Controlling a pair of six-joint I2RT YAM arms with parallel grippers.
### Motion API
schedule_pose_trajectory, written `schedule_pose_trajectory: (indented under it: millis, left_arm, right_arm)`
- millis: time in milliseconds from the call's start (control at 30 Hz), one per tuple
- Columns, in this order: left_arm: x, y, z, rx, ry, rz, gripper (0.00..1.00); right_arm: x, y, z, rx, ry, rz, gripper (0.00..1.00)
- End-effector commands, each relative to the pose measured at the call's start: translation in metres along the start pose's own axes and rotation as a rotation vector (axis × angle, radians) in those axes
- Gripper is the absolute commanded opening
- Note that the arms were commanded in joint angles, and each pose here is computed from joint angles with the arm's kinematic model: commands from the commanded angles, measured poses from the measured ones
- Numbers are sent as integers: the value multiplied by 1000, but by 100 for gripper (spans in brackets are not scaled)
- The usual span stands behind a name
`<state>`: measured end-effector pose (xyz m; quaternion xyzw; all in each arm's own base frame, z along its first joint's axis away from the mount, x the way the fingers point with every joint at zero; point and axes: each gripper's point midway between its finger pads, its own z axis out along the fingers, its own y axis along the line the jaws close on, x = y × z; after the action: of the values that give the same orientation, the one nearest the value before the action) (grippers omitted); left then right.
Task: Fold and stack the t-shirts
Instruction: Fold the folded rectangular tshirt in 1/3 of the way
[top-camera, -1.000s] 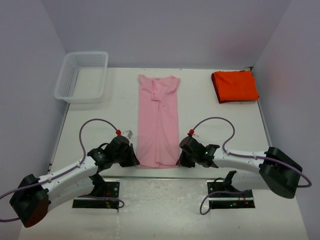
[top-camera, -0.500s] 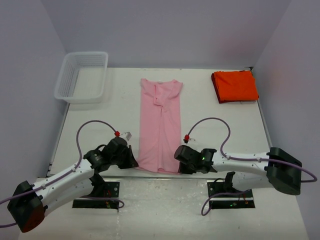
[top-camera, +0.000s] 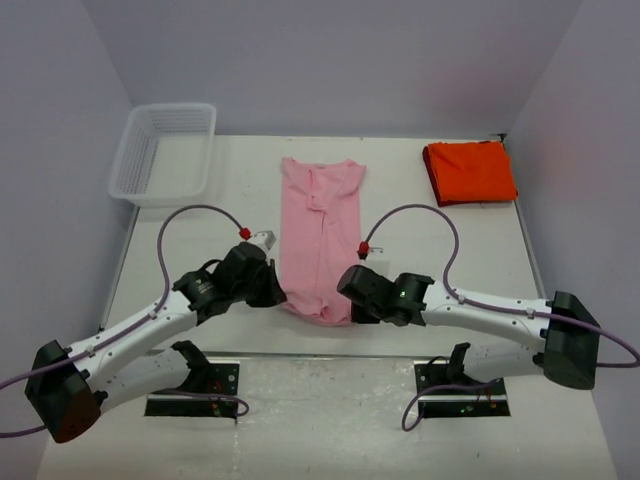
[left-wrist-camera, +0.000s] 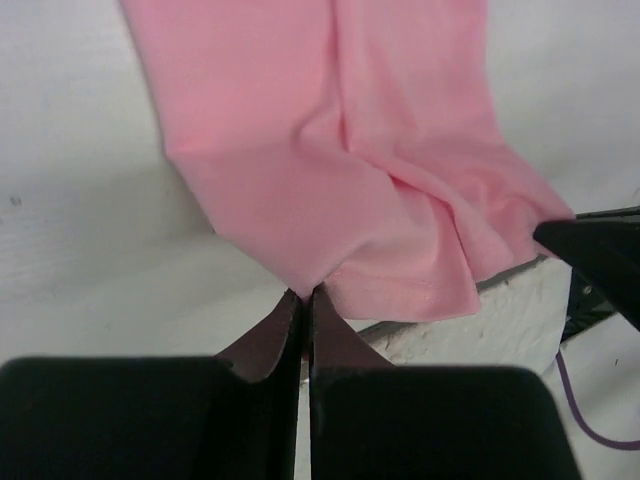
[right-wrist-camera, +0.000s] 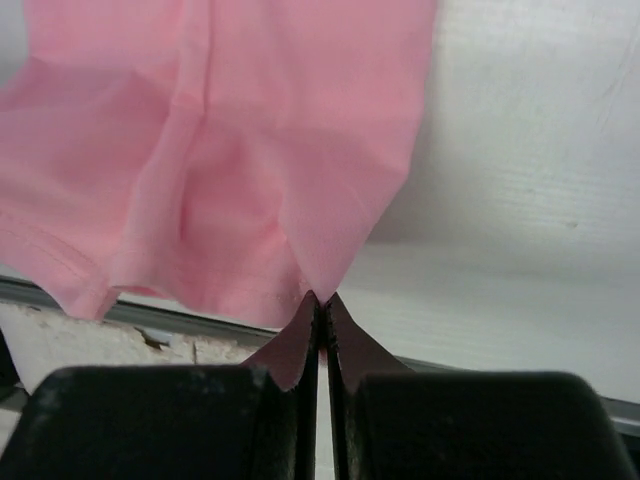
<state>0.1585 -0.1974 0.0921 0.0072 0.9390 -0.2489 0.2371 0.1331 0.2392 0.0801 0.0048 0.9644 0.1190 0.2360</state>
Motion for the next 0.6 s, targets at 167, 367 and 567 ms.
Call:
schedule_pose_trajectory:
  millis: [167, 367, 567]
  left_arm:
    - [-103, -41, 13, -15, -163, 122, 0]
    - [-143, -19, 37, -72, -186, 102, 0]
    - [-170, -7, 64, -79, -177, 116, 0]
  right_arm:
    - [-104, -9, -3, 110, -136, -102, 0]
    - [-151, -12, 16, 93, -124, -128, 0]
    - [-184, -10, 46, 78, -89, -154, 0]
